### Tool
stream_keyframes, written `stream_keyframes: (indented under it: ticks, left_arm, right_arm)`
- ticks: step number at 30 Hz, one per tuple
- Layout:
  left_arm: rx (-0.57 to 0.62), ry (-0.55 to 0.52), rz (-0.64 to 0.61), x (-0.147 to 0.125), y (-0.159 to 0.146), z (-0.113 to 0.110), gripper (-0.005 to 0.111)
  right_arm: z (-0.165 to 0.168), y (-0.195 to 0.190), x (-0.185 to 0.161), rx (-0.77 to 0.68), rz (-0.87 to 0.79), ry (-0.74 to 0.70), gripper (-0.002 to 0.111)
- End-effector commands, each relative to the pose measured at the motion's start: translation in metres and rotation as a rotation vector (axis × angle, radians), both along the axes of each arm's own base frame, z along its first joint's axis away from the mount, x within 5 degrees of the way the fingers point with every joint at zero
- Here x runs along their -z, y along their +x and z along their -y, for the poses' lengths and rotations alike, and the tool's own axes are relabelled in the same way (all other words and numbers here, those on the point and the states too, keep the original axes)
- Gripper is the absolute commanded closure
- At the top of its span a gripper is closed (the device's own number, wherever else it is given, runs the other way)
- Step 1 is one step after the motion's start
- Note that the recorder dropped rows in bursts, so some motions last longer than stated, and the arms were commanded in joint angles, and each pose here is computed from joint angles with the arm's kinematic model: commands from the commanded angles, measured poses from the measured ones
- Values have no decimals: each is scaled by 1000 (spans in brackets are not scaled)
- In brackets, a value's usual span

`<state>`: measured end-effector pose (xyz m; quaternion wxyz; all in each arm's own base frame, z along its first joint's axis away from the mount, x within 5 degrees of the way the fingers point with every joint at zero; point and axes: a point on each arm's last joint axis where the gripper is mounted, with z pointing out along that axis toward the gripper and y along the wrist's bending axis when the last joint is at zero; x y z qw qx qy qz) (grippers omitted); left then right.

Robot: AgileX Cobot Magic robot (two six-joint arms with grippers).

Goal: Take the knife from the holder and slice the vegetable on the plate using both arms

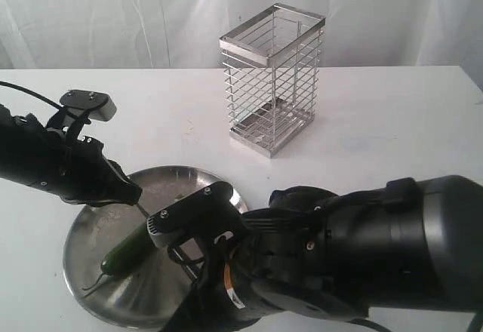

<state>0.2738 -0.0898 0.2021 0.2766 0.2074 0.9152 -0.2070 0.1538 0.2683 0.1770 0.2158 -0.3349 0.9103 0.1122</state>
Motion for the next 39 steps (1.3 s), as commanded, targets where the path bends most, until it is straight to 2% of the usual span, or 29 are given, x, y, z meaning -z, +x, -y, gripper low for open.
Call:
stream_keyframes:
  ticks: [1, 32, 39]
  left_arm:
    - [14, -13, -7, -2, -2, 3, 107]
    - [27, -15, -17, -1, -4, 3, 107]
    - [49, -14, -73, 11, -2, 5, 107]
  right_arm:
    - [-4, -6, -1, -21, 1, 13, 108]
    - [-3, -1, 8, -21, 2, -18, 108]
    - [-3, -1, 8, -22, 3, -15, 108]
